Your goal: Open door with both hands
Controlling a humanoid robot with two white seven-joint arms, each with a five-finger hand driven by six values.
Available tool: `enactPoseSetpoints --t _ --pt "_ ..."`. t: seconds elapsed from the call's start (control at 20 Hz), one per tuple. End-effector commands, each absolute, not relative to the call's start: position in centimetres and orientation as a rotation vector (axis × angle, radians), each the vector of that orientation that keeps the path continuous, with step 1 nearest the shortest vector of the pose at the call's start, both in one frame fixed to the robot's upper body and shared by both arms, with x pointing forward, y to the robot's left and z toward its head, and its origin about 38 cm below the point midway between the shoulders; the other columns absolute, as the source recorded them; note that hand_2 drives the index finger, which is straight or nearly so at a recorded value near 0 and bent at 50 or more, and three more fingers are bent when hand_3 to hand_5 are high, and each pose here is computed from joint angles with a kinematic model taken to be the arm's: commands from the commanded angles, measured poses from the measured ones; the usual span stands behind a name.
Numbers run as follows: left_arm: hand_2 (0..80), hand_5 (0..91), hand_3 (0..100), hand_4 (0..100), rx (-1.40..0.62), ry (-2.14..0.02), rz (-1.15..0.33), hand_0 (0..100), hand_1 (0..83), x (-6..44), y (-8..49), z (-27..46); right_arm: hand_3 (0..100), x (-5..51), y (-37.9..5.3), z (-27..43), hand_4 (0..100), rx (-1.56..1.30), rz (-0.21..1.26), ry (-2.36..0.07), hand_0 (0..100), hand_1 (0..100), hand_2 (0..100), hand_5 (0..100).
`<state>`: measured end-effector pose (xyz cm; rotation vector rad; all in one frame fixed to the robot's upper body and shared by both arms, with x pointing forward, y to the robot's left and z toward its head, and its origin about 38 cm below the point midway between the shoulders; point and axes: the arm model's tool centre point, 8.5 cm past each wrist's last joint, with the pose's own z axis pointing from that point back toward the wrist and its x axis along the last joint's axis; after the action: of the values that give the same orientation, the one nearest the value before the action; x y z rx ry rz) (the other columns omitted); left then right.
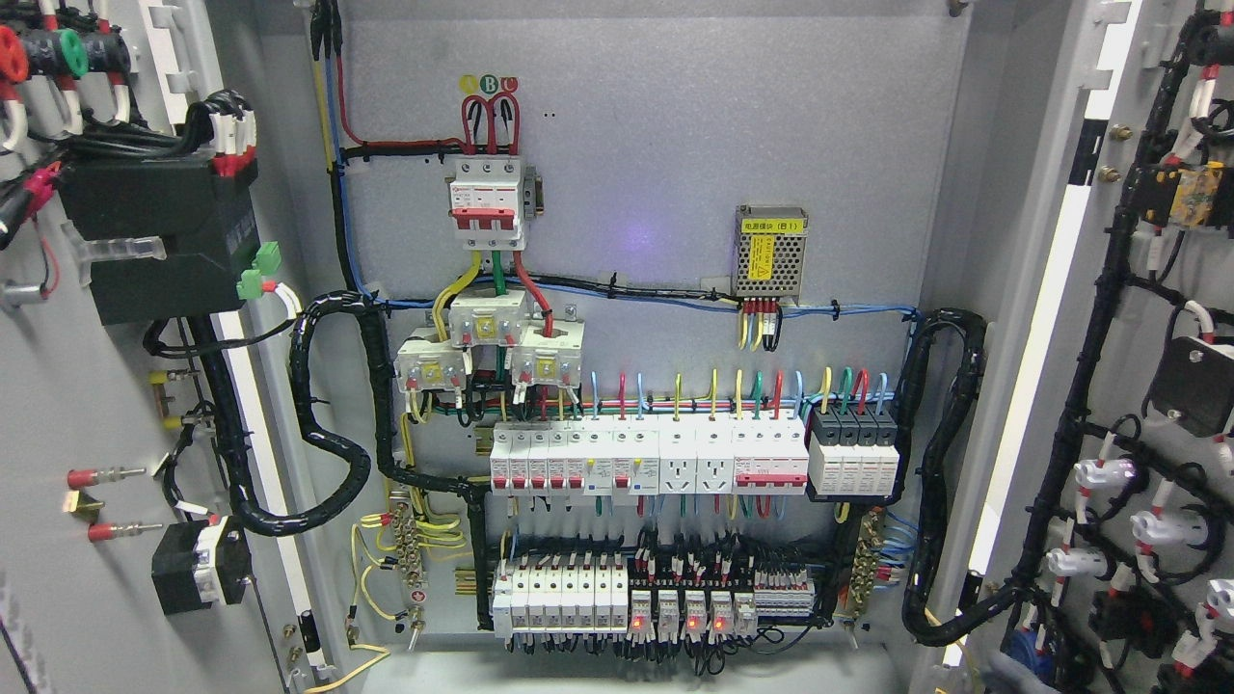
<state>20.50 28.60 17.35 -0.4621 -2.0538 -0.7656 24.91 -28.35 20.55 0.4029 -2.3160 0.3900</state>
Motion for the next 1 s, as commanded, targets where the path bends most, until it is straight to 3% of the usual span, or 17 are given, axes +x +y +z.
enactPoseSetpoints --t 0.0,0.8,0.95 --pt "0.0 0.0 0 0 -0.512 -2.225 -0.814 0 0.0 20.9 28.7 20.7 0 25.1 -30.9 22.3 0 0.293 0.405 -2.365 0 0 0 0" --pt "0.0 0.0 0 0 -0.538 -2.226 -0.684 0 0.0 21.3 29.7 21.1 0 24.8 -33.7 22.2 0 0.252 0.36 -2.34 0 0 0 0" --pt "0.0 0.0 0 0 -0.528 -2.224 -0.652 0 0.0 21.5 30.2 21.3 0 24.8 -34.2 22.0 0 0.285 0.298 -2.341 0 0 0 0"
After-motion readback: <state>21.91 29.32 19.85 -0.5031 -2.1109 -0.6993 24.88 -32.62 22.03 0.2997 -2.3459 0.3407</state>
